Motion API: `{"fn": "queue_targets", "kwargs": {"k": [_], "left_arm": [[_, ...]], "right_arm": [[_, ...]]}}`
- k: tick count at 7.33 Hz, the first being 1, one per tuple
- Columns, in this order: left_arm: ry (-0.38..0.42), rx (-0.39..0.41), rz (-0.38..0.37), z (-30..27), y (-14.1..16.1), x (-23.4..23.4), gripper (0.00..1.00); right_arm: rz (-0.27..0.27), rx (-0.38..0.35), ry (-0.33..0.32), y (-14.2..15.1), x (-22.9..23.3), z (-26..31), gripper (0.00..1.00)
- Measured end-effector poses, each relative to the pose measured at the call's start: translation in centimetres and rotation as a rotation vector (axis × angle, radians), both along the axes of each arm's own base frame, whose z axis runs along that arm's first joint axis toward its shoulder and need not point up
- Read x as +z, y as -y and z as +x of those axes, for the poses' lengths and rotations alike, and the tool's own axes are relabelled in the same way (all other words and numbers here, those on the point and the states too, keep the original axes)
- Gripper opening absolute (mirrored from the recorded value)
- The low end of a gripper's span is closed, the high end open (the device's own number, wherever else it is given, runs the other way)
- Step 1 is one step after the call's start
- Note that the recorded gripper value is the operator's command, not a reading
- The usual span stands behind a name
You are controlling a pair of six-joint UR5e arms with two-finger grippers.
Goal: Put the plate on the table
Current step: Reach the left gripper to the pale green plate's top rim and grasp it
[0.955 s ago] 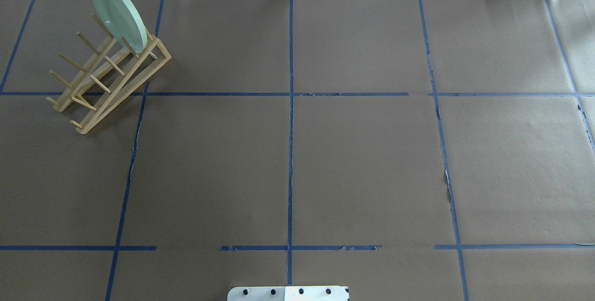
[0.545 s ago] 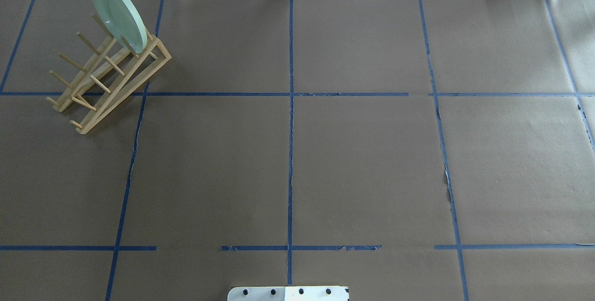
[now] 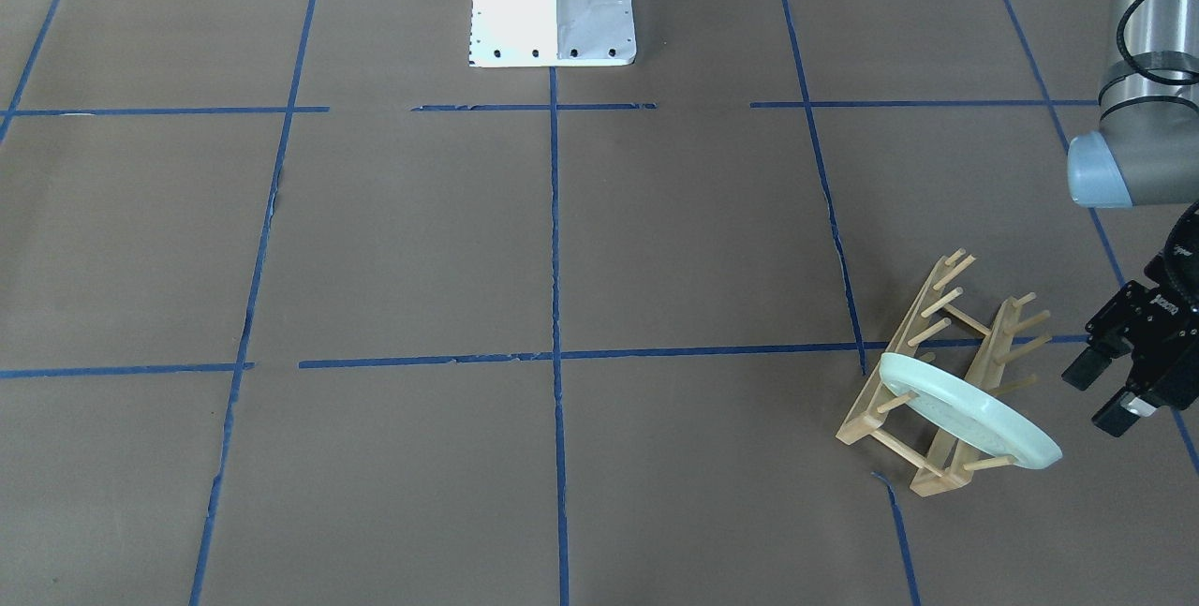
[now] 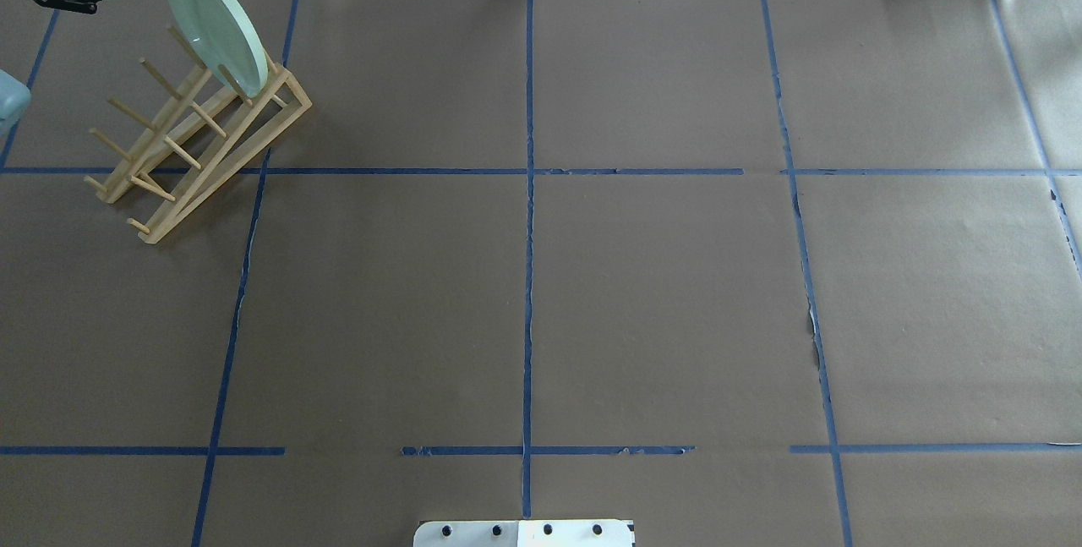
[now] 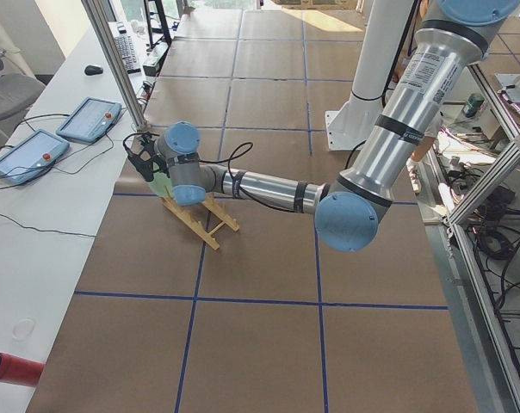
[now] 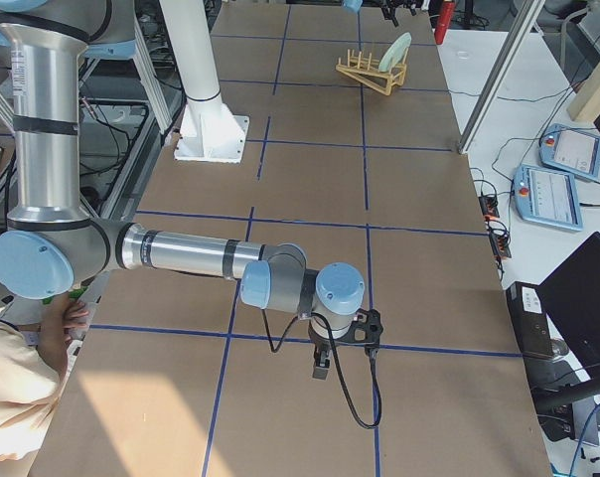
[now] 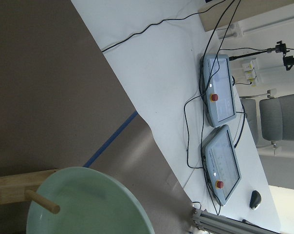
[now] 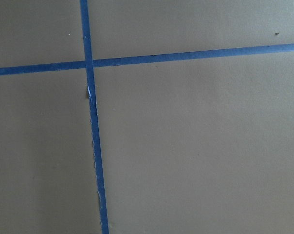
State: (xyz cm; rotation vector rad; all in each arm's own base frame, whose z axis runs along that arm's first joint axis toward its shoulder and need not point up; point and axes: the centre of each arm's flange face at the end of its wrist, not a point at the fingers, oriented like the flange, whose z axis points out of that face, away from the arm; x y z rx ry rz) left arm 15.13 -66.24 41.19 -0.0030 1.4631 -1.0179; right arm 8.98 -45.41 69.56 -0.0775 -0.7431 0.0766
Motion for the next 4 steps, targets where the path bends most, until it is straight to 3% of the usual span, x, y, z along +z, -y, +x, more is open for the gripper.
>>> {"fn": "queue_targets", "kwargs": {"k": [4], "left_arm": [[0.0,0.013,0.007,3.1,0.4,-1.0,0.47]], "right_arm": [[0.0,0.0,0.0,0.0,0.0,0.0,1.0]]}}
